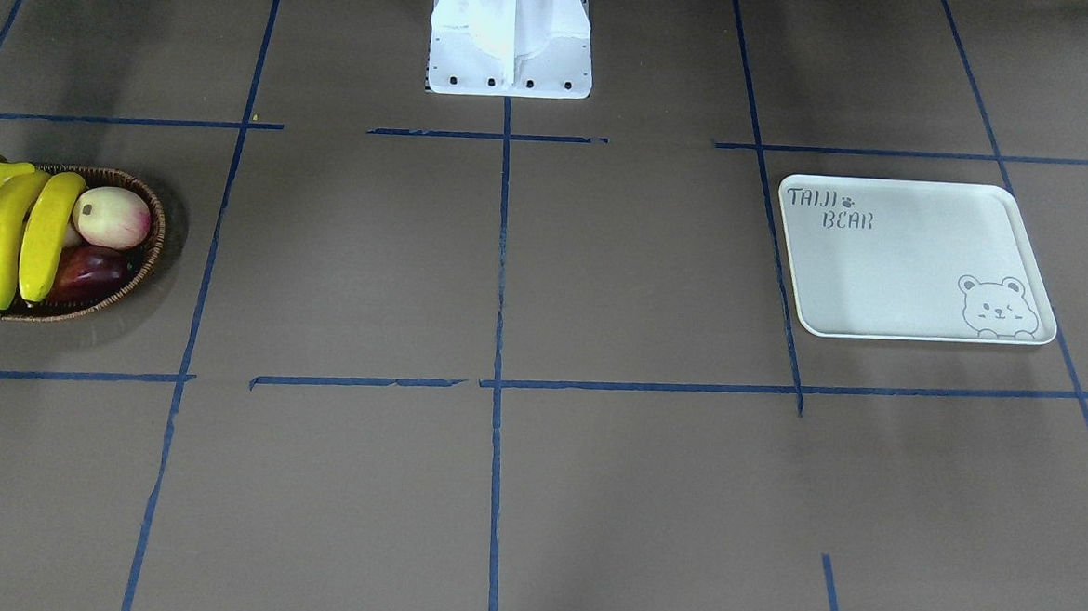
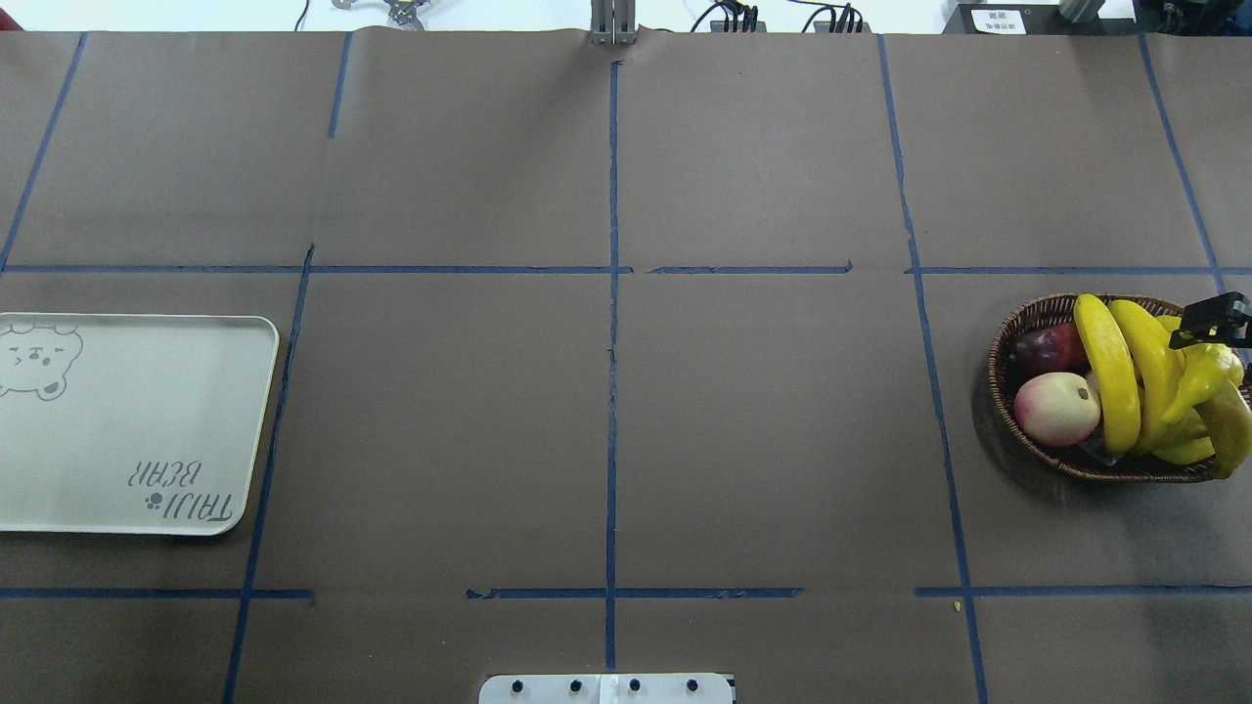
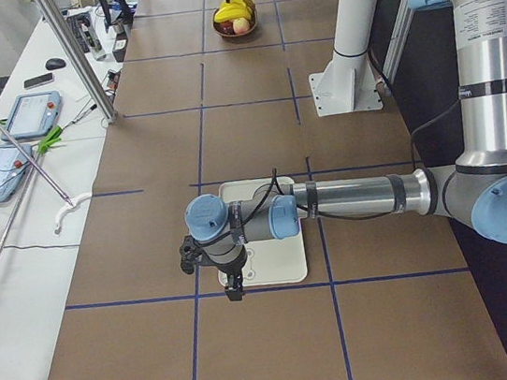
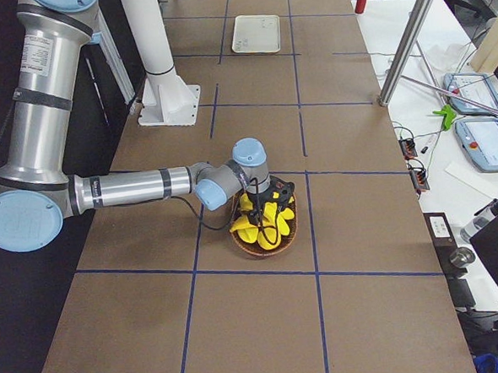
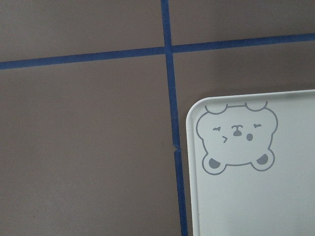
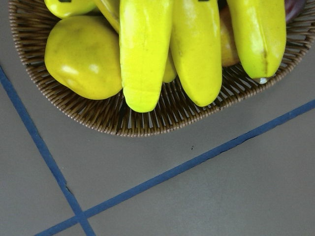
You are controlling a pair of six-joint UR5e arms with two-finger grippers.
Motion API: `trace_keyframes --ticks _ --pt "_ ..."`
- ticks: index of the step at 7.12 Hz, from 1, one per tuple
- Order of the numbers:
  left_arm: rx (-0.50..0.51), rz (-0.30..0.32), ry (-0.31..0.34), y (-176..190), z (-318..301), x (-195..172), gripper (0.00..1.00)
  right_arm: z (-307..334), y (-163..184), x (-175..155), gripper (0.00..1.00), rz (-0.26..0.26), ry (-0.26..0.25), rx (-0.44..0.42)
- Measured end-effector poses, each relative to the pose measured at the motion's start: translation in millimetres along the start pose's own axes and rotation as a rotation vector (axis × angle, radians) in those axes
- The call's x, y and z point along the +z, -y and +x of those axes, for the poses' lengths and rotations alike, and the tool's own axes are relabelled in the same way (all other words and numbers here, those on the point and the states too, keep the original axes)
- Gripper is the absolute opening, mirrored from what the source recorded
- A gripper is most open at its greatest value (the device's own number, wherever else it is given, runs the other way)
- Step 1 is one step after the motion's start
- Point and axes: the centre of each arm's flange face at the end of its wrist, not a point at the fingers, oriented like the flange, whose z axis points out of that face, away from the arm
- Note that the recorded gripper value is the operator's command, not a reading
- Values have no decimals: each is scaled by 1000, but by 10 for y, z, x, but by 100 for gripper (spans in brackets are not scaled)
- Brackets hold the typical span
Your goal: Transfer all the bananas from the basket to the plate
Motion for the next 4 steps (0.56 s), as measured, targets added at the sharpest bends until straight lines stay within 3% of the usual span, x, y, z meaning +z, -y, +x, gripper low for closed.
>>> trace_keyframes --ticks 4 --pt "0 0 -2 -10 5 -2 100 -72 -76 40 1 -14 2 -12"
